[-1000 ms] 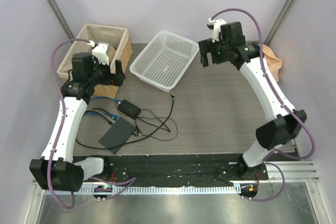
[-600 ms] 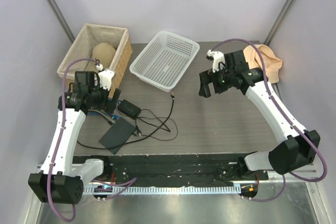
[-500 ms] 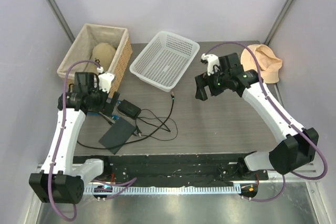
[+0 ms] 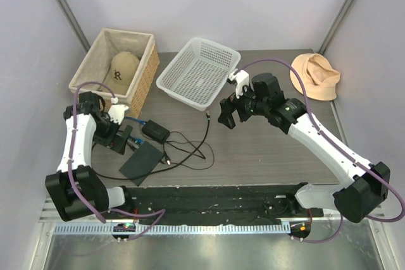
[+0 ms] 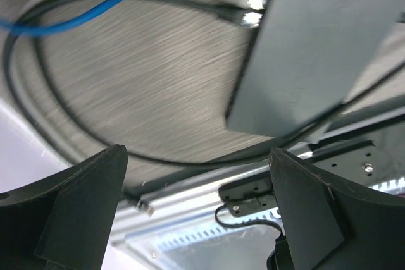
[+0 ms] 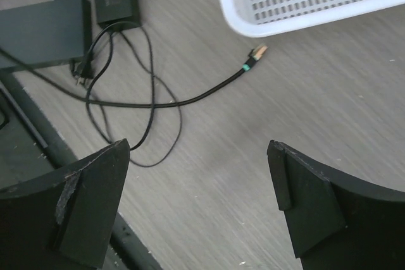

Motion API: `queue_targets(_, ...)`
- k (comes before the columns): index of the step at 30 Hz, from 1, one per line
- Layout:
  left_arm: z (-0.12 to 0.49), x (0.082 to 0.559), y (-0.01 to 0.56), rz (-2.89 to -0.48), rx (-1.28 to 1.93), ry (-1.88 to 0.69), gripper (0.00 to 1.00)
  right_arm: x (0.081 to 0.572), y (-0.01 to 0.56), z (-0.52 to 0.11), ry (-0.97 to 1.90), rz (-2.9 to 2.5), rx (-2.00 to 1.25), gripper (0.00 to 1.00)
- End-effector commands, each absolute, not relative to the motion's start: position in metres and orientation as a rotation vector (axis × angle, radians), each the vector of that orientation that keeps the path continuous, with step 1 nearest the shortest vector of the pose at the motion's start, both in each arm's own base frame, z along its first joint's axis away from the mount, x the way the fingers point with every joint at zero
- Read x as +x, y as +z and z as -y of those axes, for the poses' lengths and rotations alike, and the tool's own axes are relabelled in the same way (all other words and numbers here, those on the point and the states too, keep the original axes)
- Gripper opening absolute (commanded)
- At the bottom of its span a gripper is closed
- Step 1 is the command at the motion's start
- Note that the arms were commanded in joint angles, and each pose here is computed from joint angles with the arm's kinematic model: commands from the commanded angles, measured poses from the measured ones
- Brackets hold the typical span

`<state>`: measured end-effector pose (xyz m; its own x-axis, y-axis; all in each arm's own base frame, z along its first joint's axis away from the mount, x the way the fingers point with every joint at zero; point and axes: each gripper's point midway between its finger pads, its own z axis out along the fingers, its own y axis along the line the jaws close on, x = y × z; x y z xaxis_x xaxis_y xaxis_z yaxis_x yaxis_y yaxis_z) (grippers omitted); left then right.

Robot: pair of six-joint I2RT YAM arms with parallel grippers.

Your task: Pull the plug from the switch port

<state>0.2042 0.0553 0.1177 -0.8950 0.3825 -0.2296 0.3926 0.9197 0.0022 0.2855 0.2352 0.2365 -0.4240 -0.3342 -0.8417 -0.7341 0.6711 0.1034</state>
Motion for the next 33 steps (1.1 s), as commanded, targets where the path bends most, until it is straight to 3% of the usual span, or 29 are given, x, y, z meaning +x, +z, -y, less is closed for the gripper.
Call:
queue_targets(1,-0.025,0.193,0.107,-2.788,0.772,-0.33,0.99,0.267,0.253,-0.245,0.719,-1.972,-0.841,0.99)
queue_targets(15,0.019,0.189,0.06,-2.863,0.855,-0.575,0.88,0.272,0.234,-0.232,0.652,-2.013,-0.859,0.98)
queue_targets(29,0.025,0.188,0.025,-3.003,0.706,-0.6,0.82,0.278,0.231,-0.208,0.626,-2.042,-0.764,0.98)
queue_targets(33,0.035,0.181,0.021,-3.043,0.78,-0.627,0.77,0.284,0.234,-0.204,0.627,-2.038,-0.729,0.98)
